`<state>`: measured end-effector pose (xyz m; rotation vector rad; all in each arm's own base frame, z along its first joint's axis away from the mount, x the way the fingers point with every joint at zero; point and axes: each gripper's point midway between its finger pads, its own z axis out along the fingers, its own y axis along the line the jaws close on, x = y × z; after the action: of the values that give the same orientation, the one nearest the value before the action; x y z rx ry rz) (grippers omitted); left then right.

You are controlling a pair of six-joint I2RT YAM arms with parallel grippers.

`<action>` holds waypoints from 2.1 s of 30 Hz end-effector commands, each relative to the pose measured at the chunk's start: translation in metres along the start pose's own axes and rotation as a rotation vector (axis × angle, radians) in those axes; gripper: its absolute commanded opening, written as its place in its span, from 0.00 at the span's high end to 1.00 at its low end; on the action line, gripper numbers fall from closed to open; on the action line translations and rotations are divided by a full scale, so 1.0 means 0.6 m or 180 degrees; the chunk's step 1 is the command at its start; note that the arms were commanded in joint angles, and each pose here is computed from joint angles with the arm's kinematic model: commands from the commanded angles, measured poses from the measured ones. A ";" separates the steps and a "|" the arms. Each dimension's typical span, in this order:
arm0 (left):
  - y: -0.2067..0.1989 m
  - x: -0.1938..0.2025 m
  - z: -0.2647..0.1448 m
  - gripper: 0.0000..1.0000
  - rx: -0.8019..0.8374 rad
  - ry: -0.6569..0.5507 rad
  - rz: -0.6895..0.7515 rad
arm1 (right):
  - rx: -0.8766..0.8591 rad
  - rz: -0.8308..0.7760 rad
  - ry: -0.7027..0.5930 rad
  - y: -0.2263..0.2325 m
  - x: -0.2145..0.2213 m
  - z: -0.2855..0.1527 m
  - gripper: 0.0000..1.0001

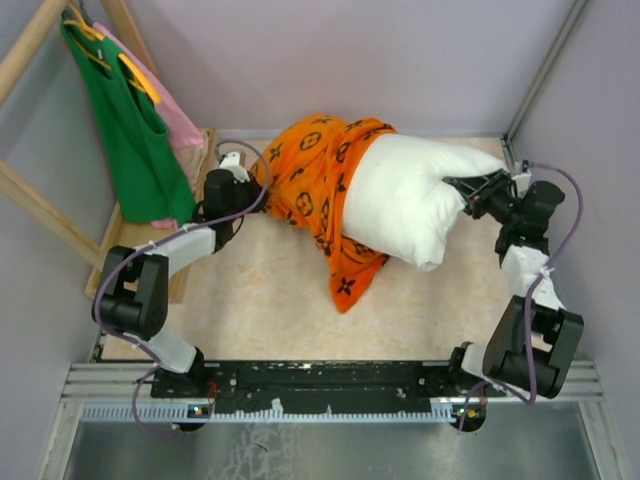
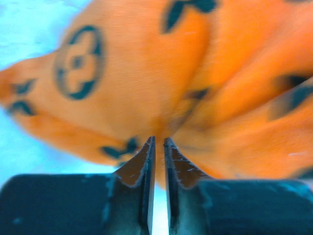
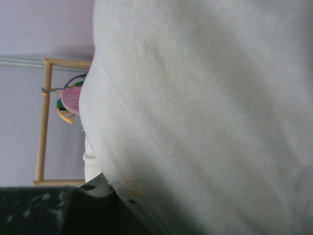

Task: Remove the pillowcase from the pillow
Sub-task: Remove the pillow from the pillowcase.

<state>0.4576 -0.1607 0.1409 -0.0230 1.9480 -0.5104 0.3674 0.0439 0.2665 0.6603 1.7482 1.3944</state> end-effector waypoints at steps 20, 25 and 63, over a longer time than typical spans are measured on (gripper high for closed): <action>0.021 -0.025 -0.051 0.03 0.0155 -0.0010 0.0068 | 0.0242 -0.0573 -0.0288 0.022 -0.090 0.042 1.00; 0.021 0.002 0.042 0.03 0.0265 0.0322 -0.0412 | 0.0206 -0.0587 -0.0279 0.024 -0.074 0.032 1.00; 0.173 0.042 -0.025 1.00 -0.0270 -0.1019 -0.2824 | -0.0534 -0.0249 -0.0903 0.109 -0.164 -0.065 1.00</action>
<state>0.4717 -0.1360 0.0766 -0.9322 1.6731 -1.2003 0.3794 -0.0008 0.2819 0.7466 1.6768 1.3195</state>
